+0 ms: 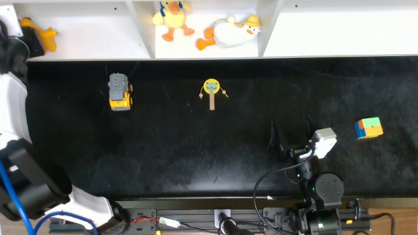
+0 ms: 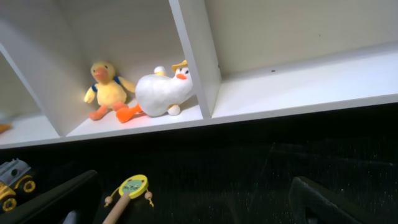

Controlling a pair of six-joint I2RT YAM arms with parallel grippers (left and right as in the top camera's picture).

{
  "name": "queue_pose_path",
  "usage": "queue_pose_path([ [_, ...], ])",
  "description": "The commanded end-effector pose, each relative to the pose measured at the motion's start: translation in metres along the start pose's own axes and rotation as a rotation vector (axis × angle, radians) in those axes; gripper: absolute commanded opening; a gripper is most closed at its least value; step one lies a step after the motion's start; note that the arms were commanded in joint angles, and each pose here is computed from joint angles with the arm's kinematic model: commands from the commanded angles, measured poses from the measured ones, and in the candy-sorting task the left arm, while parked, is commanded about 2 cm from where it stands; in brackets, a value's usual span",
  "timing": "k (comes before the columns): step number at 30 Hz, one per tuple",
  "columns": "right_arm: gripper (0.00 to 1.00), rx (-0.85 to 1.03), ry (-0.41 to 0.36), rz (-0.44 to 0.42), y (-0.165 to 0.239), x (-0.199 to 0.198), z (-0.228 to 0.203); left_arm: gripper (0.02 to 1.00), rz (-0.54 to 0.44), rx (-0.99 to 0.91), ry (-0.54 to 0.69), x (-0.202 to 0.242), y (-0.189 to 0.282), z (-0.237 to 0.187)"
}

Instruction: Store Toys

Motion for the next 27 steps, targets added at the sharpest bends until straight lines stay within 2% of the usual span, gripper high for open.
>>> queue_pose_path([
  [1,0.996,0.0,-0.004,-0.007,-0.0004,-0.0019,-0.0037,0.224,0.015,-0.004,0.032,0.001,-0.0023,0.0065],
  [3,0.998,0.0,-0.004,-0.007,-0.0004,-0.0019,-0.0037,0.233,0.014,-0.003,0.031,0.0009,-0.0023,0.0064],
  [6,0.993,0.001,-0.004,-0.006,-0.0004,-0.0019,-0.0037,0.375,0.013,-0.001,0.032,0.0007,-0.0023,0.0059],
  [9,0.996,0.0,-0.004,-0.007,-0.0004,-0.0019,-0.0037,0.404,0.013,0.0,0.032,0.0007,-0.0023,0.0056],
  [11,0.998,0.0,-0.004,-0.007,-0.0004,-0.0019,-0.0037,0.544,0.013,0.0,0.032,0.0007,-0.0023,0.0056],
  [14,0.993,0.0,-0.004,-0.007,-0.0004,-0.0019,-0.0037,0.595,0.013,0.0,0.032,0.0006,-0.0023,0.0056],
  [15,1.0,0.001,-0.004,-0.006,-0.0004,-0.0019,-0.0037,0.66,0.013,0.0,0.032,0.0006,-0.0023,0.0056],
  [16,0.998,0.0,-0.004,-0.007,-0.0004,-0.0019,-0.0037,0.768,0.013,0.0,0.032,0.0006,-0.0023,0.0056],
  [18,0.998,0.0,-0.004,-0.007,-0.0004,-0.0019,-0.0037,0.886,0.013,0.0,0.032,0.0006,-0.0023,0.0056],
  [19,0.996,0.0,-0.004,-0.007,-0.0004,-0.0019,-0.0037,0.998,0.013,0.0,0.032,0.0006,-0.0023,0.0056],
  [27,0.996,0.001,-0.004,-0.006,-0.0004,-0.0019,-0.0037,0.998,0.014,-0.003,0.031,0.0004,0.004,0.0085],
])
Point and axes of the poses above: each gripper's point midway between its finger pads, its own y axis back along the fingers, its own x axis along the line the jaws close on, z = x × y, the point moved 2 cm from there along y, back along the fingers, and after that the axes turned 4 degrees about -y, right-handed, at the moved point
